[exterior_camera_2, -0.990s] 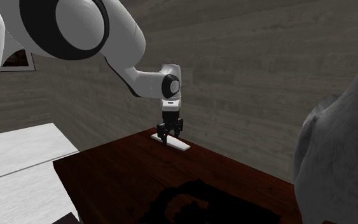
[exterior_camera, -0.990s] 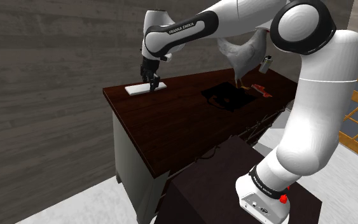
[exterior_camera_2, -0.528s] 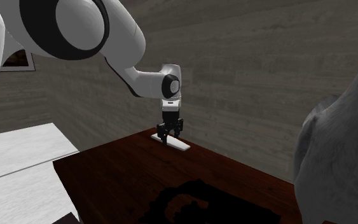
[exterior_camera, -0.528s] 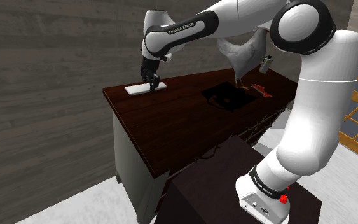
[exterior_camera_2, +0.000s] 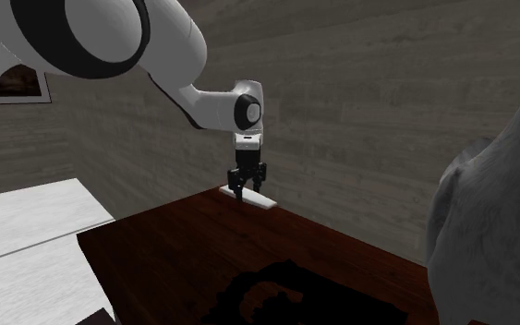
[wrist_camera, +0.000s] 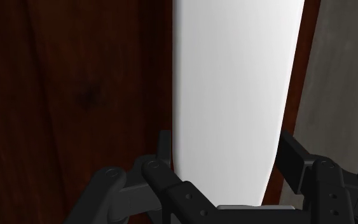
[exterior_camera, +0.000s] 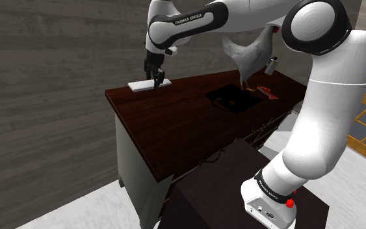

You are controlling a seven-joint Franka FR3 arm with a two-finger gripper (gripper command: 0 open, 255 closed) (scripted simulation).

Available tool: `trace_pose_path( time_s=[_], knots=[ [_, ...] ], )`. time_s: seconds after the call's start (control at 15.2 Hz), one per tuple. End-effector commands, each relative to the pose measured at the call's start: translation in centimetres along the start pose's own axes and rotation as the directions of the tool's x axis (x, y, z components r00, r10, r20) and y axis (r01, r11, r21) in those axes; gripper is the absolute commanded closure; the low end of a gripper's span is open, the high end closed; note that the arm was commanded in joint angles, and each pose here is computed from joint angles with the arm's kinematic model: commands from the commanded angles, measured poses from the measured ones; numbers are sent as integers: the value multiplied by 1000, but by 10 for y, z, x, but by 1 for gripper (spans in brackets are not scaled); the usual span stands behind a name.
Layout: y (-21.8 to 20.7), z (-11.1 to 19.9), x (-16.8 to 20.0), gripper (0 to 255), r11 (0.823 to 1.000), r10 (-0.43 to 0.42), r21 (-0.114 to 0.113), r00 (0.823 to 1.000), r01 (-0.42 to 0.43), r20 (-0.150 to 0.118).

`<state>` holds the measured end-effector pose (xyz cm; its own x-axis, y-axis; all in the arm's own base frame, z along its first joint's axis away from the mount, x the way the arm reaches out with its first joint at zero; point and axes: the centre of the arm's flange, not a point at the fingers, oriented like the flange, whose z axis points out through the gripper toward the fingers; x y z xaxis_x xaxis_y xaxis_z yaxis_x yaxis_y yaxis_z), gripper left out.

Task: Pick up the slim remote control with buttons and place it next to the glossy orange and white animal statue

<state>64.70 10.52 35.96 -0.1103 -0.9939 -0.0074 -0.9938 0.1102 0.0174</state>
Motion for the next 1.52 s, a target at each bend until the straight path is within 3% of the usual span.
trace_pose_path(
  time_s=[0.0, 0.73, 1.45],
  knots=[
    [0, -10, -1, 255, 1000, 0, 0, 1000, 0, 0],
    [1, -63, -1, 255, 1000, 0, 0, 1000, 0, 0],
    [60, -63, 132, 255, 1000, 0, 0, 1000, 0, 0]
  ],
)
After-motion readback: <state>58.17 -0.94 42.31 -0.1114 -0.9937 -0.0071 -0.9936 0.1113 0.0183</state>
